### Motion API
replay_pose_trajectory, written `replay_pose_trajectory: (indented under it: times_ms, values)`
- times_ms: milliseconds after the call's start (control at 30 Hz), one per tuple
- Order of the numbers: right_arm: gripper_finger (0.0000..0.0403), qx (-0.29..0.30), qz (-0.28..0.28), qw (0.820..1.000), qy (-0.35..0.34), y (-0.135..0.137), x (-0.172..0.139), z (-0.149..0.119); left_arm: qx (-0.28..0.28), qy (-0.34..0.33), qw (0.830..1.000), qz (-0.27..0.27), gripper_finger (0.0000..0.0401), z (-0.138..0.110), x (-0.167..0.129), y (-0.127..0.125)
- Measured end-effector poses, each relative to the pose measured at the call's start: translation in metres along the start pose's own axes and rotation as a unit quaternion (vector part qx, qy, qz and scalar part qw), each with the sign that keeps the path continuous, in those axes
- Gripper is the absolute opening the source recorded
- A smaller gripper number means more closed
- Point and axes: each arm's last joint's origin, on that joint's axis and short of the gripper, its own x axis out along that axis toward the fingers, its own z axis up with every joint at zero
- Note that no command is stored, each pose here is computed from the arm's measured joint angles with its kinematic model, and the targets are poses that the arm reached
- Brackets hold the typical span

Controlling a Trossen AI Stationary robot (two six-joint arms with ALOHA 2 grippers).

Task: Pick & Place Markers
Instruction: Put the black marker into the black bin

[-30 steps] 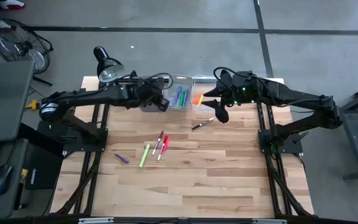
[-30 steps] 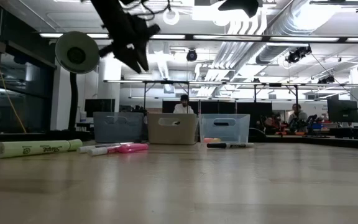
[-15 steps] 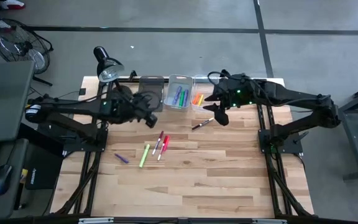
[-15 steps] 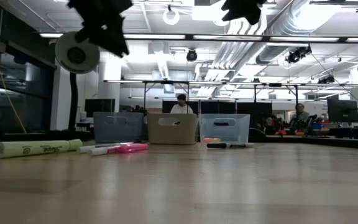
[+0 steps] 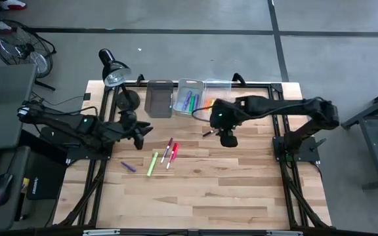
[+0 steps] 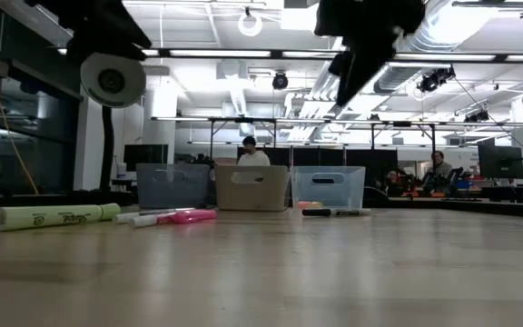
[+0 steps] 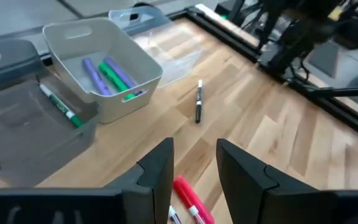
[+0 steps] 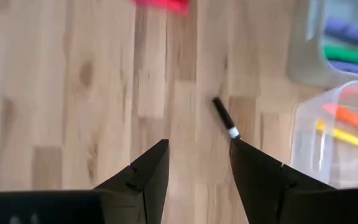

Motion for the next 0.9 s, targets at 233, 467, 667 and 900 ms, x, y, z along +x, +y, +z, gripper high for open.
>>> replay_pose_trajectory:
  times_ms: [233,467,667,900]
  values:
    - [0.0157,-0.108,-0.012,0.992,0.065,-0.005,0.044,0.003,0.012,-0.019,0.999,-0.035,0.012,-0.011,-0.017,0.005]
    - [0.0158,-0.142,0.005,0.982,0.125,-0.013,0.088,0.0,0.012,-0.027,0.998,-0.059,0.012,-0.021,-0.025,0.007]
    - [0.0159,-0.161,-0.008,0.977,0.139,-0.018,0.114,0.0,0.014,-0.027,0.997,-0.067,0.012,-0.023,-0.026,0.006]
    - [0.0158,-0.165,-0.033,0.973,0.159,-0.031,0.13,-0.003,0.015,-0.027,0.997,-0.065,0.012,-0.023,-0.025,0.006]
